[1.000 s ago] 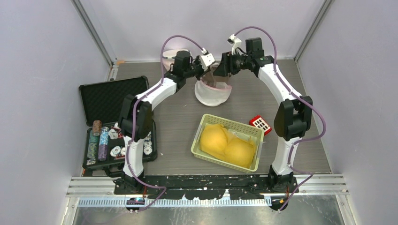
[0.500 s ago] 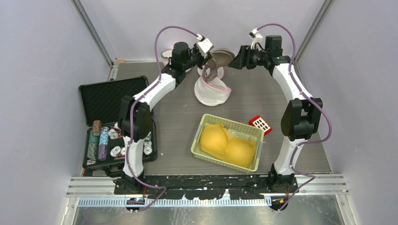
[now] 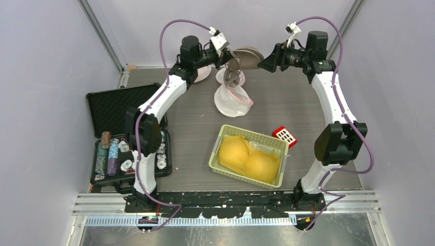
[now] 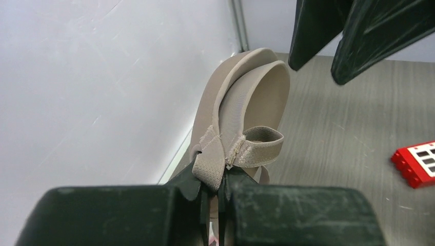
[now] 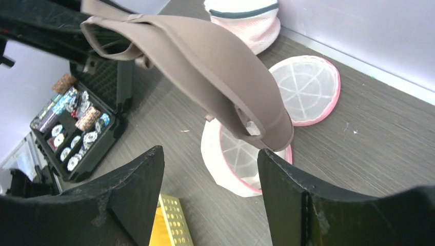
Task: Unzip the laundry bag and remove the bra
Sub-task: Pick up the bra from the laundry bag.
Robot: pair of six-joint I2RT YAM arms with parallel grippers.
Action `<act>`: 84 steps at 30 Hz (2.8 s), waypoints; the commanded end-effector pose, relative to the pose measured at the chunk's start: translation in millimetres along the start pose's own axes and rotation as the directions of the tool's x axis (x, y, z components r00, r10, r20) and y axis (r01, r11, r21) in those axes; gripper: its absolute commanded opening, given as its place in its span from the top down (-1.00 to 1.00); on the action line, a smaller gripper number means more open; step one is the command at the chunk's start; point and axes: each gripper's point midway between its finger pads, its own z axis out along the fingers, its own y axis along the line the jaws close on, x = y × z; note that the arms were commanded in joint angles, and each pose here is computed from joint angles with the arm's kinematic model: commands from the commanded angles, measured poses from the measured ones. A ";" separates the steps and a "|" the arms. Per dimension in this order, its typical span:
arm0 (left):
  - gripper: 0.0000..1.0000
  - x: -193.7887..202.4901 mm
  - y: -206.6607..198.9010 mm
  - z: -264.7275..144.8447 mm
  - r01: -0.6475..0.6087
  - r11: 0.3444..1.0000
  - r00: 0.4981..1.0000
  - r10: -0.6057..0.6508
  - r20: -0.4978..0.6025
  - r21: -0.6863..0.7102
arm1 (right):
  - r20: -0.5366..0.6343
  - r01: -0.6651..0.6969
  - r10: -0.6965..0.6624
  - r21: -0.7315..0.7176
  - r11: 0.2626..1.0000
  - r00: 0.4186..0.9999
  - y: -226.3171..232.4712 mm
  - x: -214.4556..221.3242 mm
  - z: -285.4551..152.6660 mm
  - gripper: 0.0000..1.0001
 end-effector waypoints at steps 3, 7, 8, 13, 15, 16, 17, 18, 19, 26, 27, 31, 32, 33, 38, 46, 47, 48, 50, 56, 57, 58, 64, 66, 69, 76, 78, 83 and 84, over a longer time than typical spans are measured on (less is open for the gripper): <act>1.00 -97.2 -3.0 -21.5 -0.152 0.988 0.977 0.145 0.158 0.032 | 0.028 0.183 -0.181 -0.062 0.981 0.983 43.8 -25.1 -32.1 -0.42; 1.00 -114.5 -3.6 -24.1 -0.168 0.985 0.970 0.159 0.186 0.038 | 0.032 0.183 -0.181 -0.058 0.981 0.983 46.1 -29.6 -34.5 -0.45; 1.00 -117.2 -5.6 -24.5 -0.172 0.984 0.969 0.160 0.190 0.051 | 0.038 0.185 -0.183 -0.060 0.981 0.982 48.1 -32.4 -35.1 -0.45; 1.00 -122.9 -27.1 -29.5 -0.213 0.963 0.963 0.179 0.203 0.163 | 0.058 0.216 -0.211 -0.078 0.973 0.976 58.4 -43.6 -40.1 -0.47; 1.00 -123.6 -33.0 -31.2 -0.221 0.958 0.963 0.183 0.199 0.183 | 0.053 0.249 -0.245 -0.080 0.965 0.968 59.9 -44.1 -41.7 -0.47; 1.00 -123.9 -35.5 -31.6 -0.226 0.956 0.962 0.188 0.198 0.189 | 0.044 0.262 -0.259 -0.082 0.962 0.965 61.0 -42.3 -41.9 -0.46; 1.00 -125.0 -38.1 -31.9 -0.233 0.953 0.961 0.194 0.199 0.194 | 0.028 0.271 -0.269 -0.084 0.959 0.963 61.8 -38.8 -42.1 -0.46; 1.00 -125.8 -40.3 -32.4 -0.239 0.950 0.959 0.199 0.200 0.199 | 0.020 0.286 -0.285 -0.087 0.954 0.958 63.8 -37.4 -42.3 -0.45; 1.00 -127.0 -42.9 -33.0 -0.245 0.947 0.958 0.202 0.204 0.208 | 0.013 0.299 -0.299 -0.092 0.950 0.954 65.5 -36.3 -42.5 -0.44; 1.00 -117.7 -45.3 -40.3 -0.268 0.938 0.958 0.235 0.165 0.219 | -0.042 0.347 -0.354 -0.125 0.930 0.934 83.2 -29.6 -63.1 -0.34; 1.00 -114.6 -45.3 -41.5 -0.276 0.936 0.957 0.246 0.156 0.218 | -0.040 0.354 -0.361 -0.126 0.927 0.932 86.2 -31.4 -66.7 -0.34; 1.00 -105.9 -47.3 -43.3 -0.278 0.934 0.958 0.252 0.140 0.223 | -0.027 0.361 -0.368 -0.137 0.923 0.930 97.4 -37.0 -74.6 -0.40; 1.00 -106.4 -48.2 -43.5 -0.276 0.934 0.958 0.248 0.143 0.227 | -0.026 0.359 -0.366 -0.135 0.923 0.930 97.6 -37.5 -74.7 -0.42; 1.00 -107.0 -49.5 -43.4 -0.270 0.934 0.959 0.240 0.148 0.233 | -0.023 0.354 -0.360 -0.126 0.927 0.933 95.6 -38.5 -73.4 -0.42; 1.00 -115.0 -56.0 -44.6 -0.248 0.934 0.963 0.207 0.175 0.258 | -0.020 0.339 -0.341 -0.062 0.939 0.940 77.8 -39.6 -63.8 -0.32; 1.00 -117.9 -60.1 -46.9 -0.227 0.935 0.966 0.182 0.181 0.271 | -0.012 0.355 -0.355 0.004 0.935 0.935 66.6 -45.6 -58.2 -0.07; 1.00 -117.8 -60.4 -46.8 -0.228 0.935 0.966 0.183 0.182 0.272 | -0.008 0.352 -0.352 0.014 0.936 0.936 65.5 -46.8 -58.1 -0.04; 1.00 -118.3 -60.2 -46.9 -0.229 0.935 0.966 0.183 0.183 0.271 | -0.005 0.352 -0.352 0.023 0.936 0.936 63.8 -47.7 -58.0 -0.03; 1.00 -118.4 -60.5 -46.3 -0.227 0.935 0.966 0.182 0.182 0.273 | -0.003 0.353 -0.353 0.024 0.935 0.935 63.3 -47.9 -56.8 -0.03; 1.00 -119.6 -65.5 -45.7 -0.226 0.927 0.966 0.173 0.191 0.301 | 0.003 0.344 -0.344 0.038 0.938 0.939 58.4 -48.6 -51.8 0.10; 1.00 -118.3 -65.2 -45.9 -0.232 0.925 0.965 0.181 0.189 0.300 | 0.003 0.345 -0.345 0.048 0.937 0.938 56.4 -49.3 -51.7 0.11; 1.00 -116.4 -65.4 -46.2 -0.242 0.922 0.964 0.192 0.185 0.301 | 0.005 0.349 -0.350 0.060 0.935 0.937 55.5 -51.3 -52.8 0.11; 1.00 -100.9 -62.7 -45.6 -0.243 0.921 0.968 0.211 0.134 0.304 | 0.008 0.375 -0.376 0.052 0.926 0.927 61.8 -54.0 -57.7 -0.07; 1.00 -99.3 -61.7 -43.7 -0.239 0.922 0.969 0.208 0.129 0.304 | 0.015 0.382 -0.382 0.027 0.924 0.924 69.2 -55.5 -58.4 -0.13; 1.00 -99.2 -61.1 -40.5 -0.231 0.925 0.971 0.203 0.124 0.301 | -0.021 0.415 -0.415 0.012 0.910 0.910 76.6 -48.1 -53.3 -0.15; 1.00 -97.5 -63.9 -38.2 -0.212 0.925 0.976 0.181 0.123 0.316 | -0.075 0.485 -0.486 -0.022 0.874 0.871 94.3 -32.6 -42.6 -0.23; 1.00 -98.3 -66.8 -37.9 -0.211 0.923 0.976 0.179 0.126 0.323 | -0.084 0.511 -0.508 0.009 0.860 0.857 91.7 -34.5 -38.8 -0.19; 1.00 -99.6 -78.5 -33.4 -0.233 0.914 0.971 0.202 0.126 0.333 | -0.134 0.595 -0.581 0.106 0.797 0.802 82.4 -37.7 -22.6 -0.09; 1.00 -100.0 -81.3 -32.2 -0.237 0.912 0.971 0.207 0.124 0.334 | -0.137 0.606 -0.592 0.128 0.785 0.795 81.7 -40.1 -19.3 -0.06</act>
